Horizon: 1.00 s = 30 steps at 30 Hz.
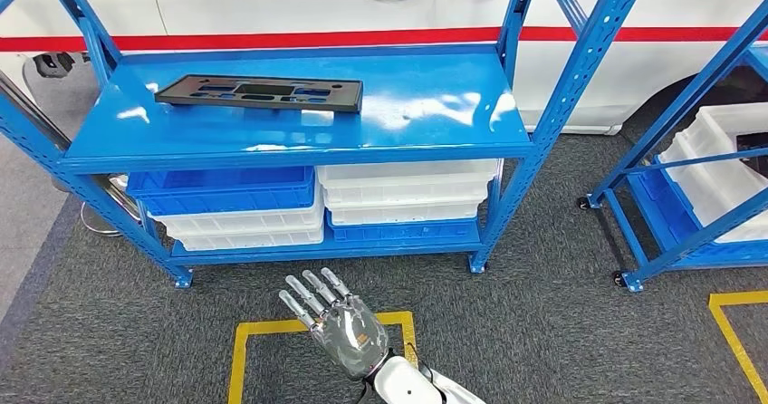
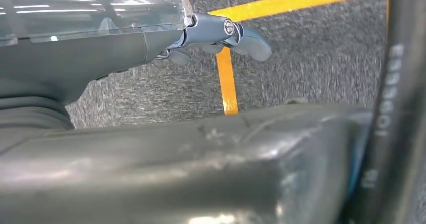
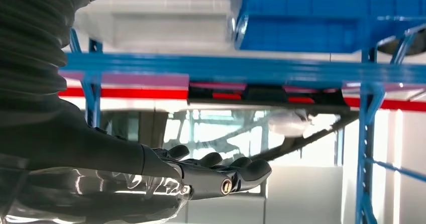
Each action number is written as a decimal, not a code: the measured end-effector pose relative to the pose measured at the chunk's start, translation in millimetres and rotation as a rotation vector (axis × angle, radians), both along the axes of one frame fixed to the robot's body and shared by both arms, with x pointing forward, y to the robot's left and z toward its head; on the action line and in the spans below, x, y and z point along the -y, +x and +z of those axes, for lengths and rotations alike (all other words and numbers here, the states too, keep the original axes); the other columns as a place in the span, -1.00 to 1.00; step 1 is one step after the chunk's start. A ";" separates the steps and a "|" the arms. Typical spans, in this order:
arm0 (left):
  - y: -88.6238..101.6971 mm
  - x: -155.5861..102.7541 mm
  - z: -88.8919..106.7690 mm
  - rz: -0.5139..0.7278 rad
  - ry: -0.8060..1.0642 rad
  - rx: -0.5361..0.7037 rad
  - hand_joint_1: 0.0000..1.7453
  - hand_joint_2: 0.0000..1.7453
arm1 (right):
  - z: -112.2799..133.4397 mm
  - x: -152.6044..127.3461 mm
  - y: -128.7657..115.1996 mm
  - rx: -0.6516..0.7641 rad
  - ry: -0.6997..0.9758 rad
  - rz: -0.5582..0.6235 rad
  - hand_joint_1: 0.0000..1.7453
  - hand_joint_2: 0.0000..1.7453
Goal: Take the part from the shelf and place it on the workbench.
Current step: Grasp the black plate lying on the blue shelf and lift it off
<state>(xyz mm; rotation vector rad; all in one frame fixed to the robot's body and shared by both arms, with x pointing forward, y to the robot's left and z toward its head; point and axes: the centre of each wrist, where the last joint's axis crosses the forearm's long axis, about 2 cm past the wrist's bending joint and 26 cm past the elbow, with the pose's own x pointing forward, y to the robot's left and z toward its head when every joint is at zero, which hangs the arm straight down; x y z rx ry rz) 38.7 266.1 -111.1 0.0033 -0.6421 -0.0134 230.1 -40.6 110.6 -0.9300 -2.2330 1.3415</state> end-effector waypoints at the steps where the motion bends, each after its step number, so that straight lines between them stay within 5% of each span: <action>1: -0.1 0.1 0.0 -0.004 -0.004 -0.001 -1.00 -1.00 | 0.7 -0.5 1.7 0.013 -0.003 0.002 -1.00 1.00; 30: -0.2 -5.0 -0.4 -0.002 -0.005 -0.021 -1.00 -1.00 | 3.6 -11.7 12.2 -0.023 0.028 0.003 -1.00 1.00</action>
